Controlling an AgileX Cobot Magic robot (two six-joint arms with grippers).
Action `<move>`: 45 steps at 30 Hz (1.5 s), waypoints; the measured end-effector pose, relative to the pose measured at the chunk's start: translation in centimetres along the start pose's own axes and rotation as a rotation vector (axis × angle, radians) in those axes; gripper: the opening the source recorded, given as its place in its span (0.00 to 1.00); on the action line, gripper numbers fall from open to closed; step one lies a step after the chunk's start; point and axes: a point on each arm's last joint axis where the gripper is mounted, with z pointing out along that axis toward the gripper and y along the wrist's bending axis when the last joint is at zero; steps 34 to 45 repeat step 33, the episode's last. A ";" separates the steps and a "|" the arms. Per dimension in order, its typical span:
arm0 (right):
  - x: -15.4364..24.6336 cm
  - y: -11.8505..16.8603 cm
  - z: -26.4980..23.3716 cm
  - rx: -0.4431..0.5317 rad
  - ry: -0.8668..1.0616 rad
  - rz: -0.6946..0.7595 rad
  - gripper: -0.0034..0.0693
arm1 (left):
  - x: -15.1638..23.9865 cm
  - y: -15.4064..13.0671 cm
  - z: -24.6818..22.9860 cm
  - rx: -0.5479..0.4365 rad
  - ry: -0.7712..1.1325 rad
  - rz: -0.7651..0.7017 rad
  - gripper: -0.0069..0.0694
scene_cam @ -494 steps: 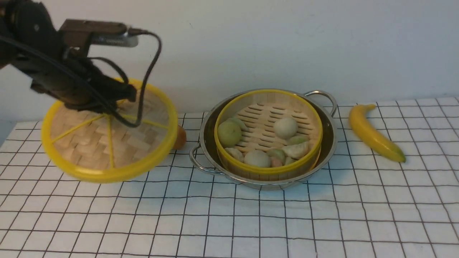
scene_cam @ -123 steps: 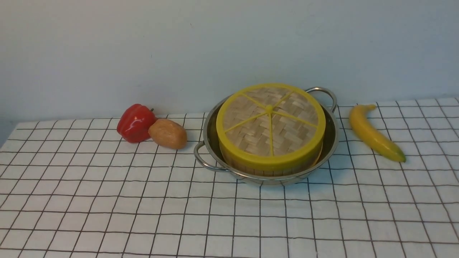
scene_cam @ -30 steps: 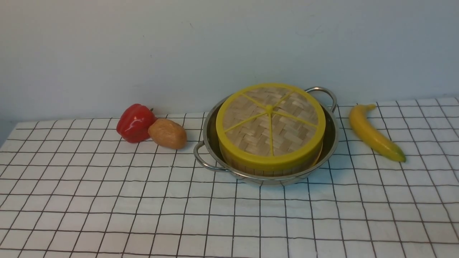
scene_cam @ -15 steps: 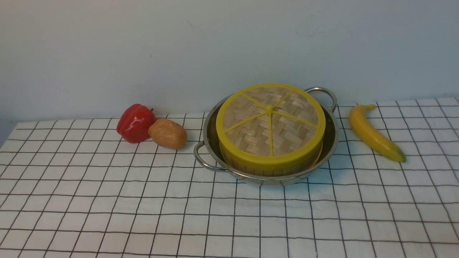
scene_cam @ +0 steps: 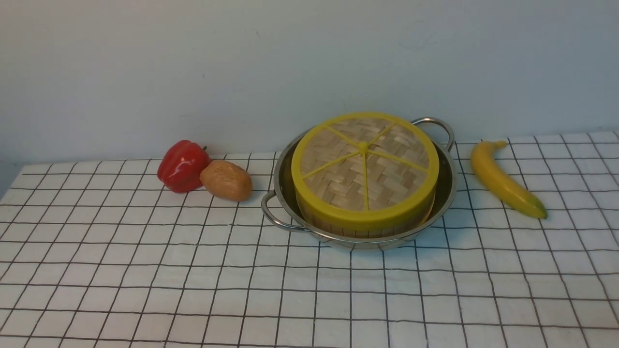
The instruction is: Place the steamer in the pot on the white tablecloth, and put the lid on the steamer.
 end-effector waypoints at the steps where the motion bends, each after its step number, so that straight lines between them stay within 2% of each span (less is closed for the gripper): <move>1: 0.0 0.0 0.0 0.000 0.000 0.000 0.38 | 0.0 0.0 0.0 0.000 0.000 0.000 0.38; 45: 0.0 0.0 0.0 0.000 0.000 0.000 0.38 | 0.0 0.0 0.0 0.000 0.000 0.000 0.41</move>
